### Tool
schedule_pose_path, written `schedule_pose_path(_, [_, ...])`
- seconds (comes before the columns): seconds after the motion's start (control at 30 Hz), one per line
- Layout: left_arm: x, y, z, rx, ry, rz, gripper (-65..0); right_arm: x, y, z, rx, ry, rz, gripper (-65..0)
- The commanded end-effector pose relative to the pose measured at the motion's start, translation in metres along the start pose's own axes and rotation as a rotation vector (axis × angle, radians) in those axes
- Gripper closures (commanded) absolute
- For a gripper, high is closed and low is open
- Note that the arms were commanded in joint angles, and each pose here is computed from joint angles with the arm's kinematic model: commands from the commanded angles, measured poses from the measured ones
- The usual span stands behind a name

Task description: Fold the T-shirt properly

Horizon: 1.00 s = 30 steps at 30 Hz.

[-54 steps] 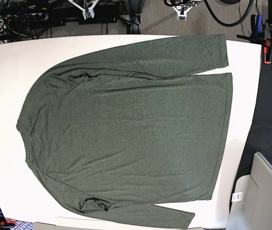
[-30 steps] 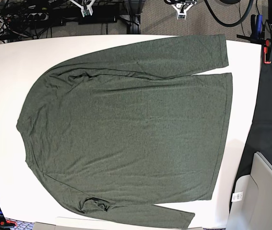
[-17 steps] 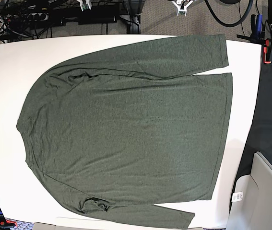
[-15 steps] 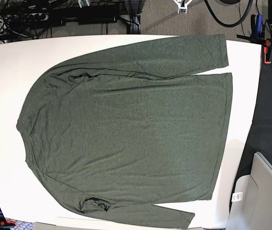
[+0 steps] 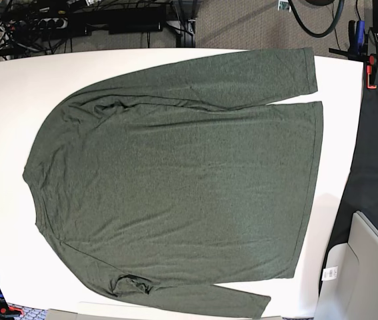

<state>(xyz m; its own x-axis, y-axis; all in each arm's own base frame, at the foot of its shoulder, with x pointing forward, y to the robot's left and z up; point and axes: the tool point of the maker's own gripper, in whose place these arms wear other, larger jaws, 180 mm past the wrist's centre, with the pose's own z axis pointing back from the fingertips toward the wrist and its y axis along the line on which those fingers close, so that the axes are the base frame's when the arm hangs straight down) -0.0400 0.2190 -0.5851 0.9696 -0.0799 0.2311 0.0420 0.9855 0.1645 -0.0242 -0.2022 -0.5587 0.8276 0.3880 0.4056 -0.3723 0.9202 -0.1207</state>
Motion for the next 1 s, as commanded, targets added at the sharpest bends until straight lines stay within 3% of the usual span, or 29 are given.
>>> schedule_pose_path(0.0, [-0.008,0.008,0.011,0.016,-0.008,-0.016,0.0,-0.003,-0.006,0.012,-0.012,-0.009,0.016,0.0])
schedule_pose_path(0.37, [0.043,0.020,0.092,0.046,-0.229,-0.033,0.0,0.056,-0.050,0.092,-0.152,-0.179,0.095,0.0])
schedule_pose_path(0.8, [0.154,0.043,0.168,0.117,-0.557,-0.048,0.0,0.146,-0.084,0.158,-0.281,-0.391,0.212,0.0])
schedule_pose_path(0.97, [0.163,0.041,0.171,0.115,-0.564,-0.045,-0.8,0.164,-0.102,0.173,-0.346,-0.430,0.242,0.0])
